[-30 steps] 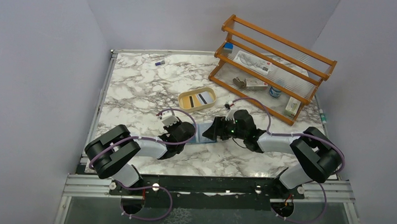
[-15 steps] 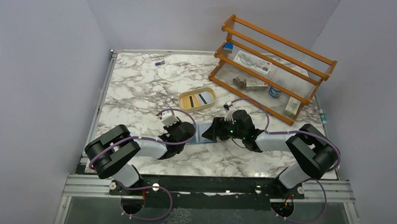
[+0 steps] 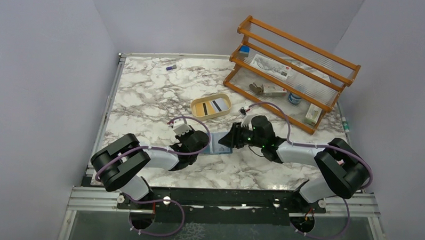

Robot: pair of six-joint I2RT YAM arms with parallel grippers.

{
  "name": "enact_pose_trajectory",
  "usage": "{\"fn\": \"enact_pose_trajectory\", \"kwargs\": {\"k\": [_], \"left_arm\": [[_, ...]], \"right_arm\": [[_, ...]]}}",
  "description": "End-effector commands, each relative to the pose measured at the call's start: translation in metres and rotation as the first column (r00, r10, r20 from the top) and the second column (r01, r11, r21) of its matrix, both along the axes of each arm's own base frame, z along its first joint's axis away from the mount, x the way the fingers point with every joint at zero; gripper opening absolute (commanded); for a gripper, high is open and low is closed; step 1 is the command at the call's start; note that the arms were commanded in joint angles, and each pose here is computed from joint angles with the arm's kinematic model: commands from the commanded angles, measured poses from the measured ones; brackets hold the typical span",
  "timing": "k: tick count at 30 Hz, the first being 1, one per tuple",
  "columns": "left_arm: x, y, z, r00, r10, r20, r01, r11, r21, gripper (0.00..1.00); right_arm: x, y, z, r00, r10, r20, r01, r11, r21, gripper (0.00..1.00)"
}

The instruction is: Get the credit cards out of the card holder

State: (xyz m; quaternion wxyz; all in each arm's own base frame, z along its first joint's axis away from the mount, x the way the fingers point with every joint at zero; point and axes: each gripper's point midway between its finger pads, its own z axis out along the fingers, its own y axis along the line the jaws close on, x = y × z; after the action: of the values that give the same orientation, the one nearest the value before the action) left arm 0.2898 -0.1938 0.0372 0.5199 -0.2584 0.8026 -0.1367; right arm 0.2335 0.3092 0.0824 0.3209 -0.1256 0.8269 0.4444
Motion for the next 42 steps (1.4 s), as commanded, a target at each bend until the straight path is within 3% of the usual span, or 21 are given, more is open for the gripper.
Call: {"fn": "enact_pose_trajectory", "kwargs": {"k": [1, 4, 9, 12, 29, 42], "left_arm": [[-0.005, 0.002, -0.004, 1.0, 0.003, -0.023, -0.003, 1.0, 0.0, 0.0], [-0.005, 0.002, -0.004, 1.0, 0.002, -0.023, -0.002, 1.0, 0.002, 0.0], [-0.005, 0.003, -0.003, 1.0, 0.001, -0.021, -0.001, 1.0, 0.006, 0.0], [-0.005, 0.003, -0.004, 1.0, 0.001, -0.022, 0.0, 1.0, 0.008, 0.0], [-0.006, 0.003, -0.005, 1.0, -0.001, -0.027, 0.001, 1.0, 0.012, 0.0], [-0.007, 0.002, -0.009, 0.999, -0.005, -0.038, 0.005, 1.0, 0.009, 0.0]], "right_arm": [[-0.002, 0.011, 0.005, 0.999, 0.045, 0.002, -0.045, 0.998, 0.037, 0.39], [-0.002, 0.013, 0.0, 0.999, 0.047, -0.013, -0.047, 0.998, 0.037, 0.42], [0.012, -0.005, -0.009, 0.997, -0.072, -0.015, 0.071, 0.995, -0.065, 0.72], [0.021, -0.018, -0.014, 0.99, -0.14, 0.012, 0.14, 0.981, -0.133, 0.77], [0.01, -0.005, -0.048, 0.993, -0.073, -0.092, 0.061, 0.99, -0.129, 0.67], [0.006, 0.007, -0.035, 0.996, -0.021, -0.091, 0.016, 0.998, -0.062, 0.62]]}}
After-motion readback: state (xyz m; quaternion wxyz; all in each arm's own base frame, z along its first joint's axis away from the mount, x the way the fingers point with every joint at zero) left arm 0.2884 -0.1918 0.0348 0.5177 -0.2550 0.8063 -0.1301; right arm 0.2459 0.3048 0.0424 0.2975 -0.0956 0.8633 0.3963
